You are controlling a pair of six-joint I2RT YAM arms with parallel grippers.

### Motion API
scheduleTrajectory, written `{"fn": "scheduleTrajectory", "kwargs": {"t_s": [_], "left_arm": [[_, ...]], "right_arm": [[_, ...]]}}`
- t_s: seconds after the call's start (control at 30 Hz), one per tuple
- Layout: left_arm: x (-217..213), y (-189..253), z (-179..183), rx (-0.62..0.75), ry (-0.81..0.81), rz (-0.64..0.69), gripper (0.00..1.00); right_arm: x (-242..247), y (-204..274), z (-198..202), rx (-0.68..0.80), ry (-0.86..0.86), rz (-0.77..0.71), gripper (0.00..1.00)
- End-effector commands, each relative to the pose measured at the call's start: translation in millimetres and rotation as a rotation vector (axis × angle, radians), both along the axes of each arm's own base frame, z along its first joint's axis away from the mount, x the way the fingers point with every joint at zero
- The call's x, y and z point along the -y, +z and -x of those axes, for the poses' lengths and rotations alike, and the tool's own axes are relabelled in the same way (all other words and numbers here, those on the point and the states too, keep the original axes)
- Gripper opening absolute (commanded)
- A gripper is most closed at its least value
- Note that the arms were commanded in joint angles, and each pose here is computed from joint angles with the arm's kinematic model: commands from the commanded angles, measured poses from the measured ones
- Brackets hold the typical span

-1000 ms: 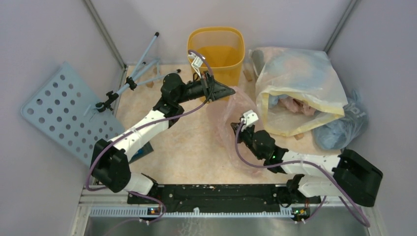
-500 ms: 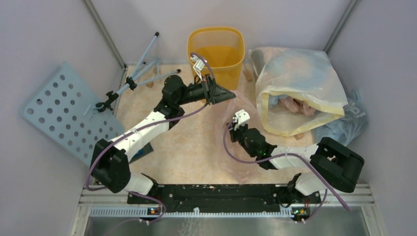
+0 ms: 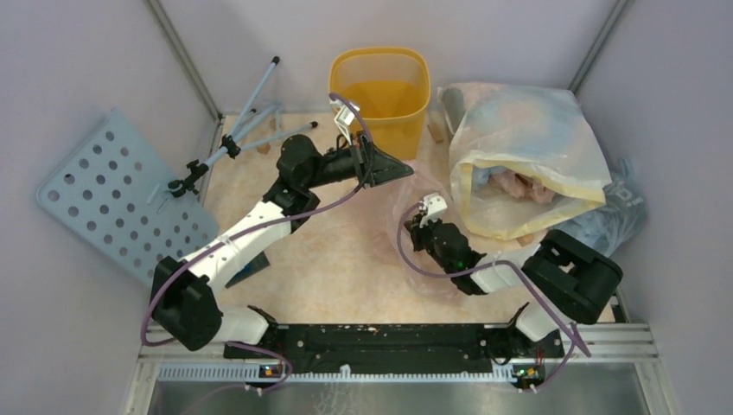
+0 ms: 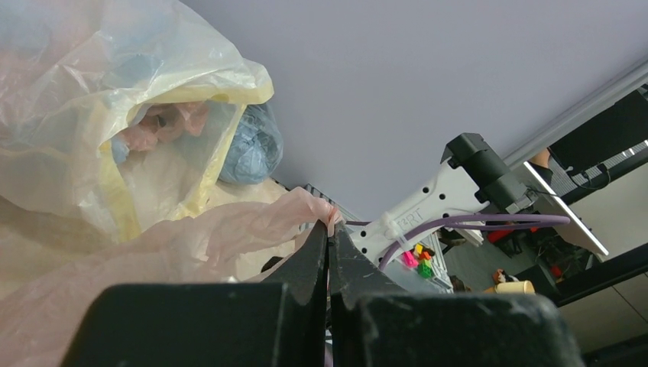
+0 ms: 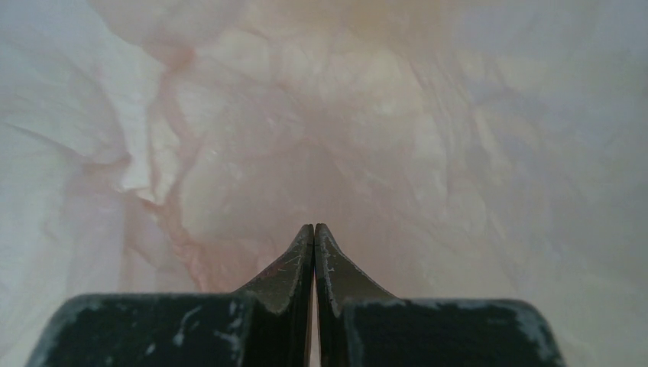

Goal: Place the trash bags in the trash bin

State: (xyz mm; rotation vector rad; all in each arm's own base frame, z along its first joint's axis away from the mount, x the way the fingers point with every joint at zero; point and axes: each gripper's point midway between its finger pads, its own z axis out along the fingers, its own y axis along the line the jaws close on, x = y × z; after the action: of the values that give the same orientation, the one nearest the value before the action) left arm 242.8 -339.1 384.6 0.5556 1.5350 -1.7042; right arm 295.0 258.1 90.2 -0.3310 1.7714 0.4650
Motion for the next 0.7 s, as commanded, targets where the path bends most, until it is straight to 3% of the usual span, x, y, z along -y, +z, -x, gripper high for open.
{"fn": "scheduleTrajectory", "kwargs": {"t_s": [0.0, 0.4, 0.67], "left_arm": [[2, 13, 10, 0.041, -0.032, 0.028, 0.0], [25, 12, 18, 0.029, -0.086, 0.042, 0.0], [36, 35, 43, 0.046, -0.14, 0.104, 0.0]], "right_arm": [[-23, 0, -1, -0.027, 0.073, -0.06, 0.0], [-71, 18, 28, -0.038, 0.364, -0.133, 0.0], [-69, 20, 5, -0.074, 0.283, -0.204, 0.0]]}}
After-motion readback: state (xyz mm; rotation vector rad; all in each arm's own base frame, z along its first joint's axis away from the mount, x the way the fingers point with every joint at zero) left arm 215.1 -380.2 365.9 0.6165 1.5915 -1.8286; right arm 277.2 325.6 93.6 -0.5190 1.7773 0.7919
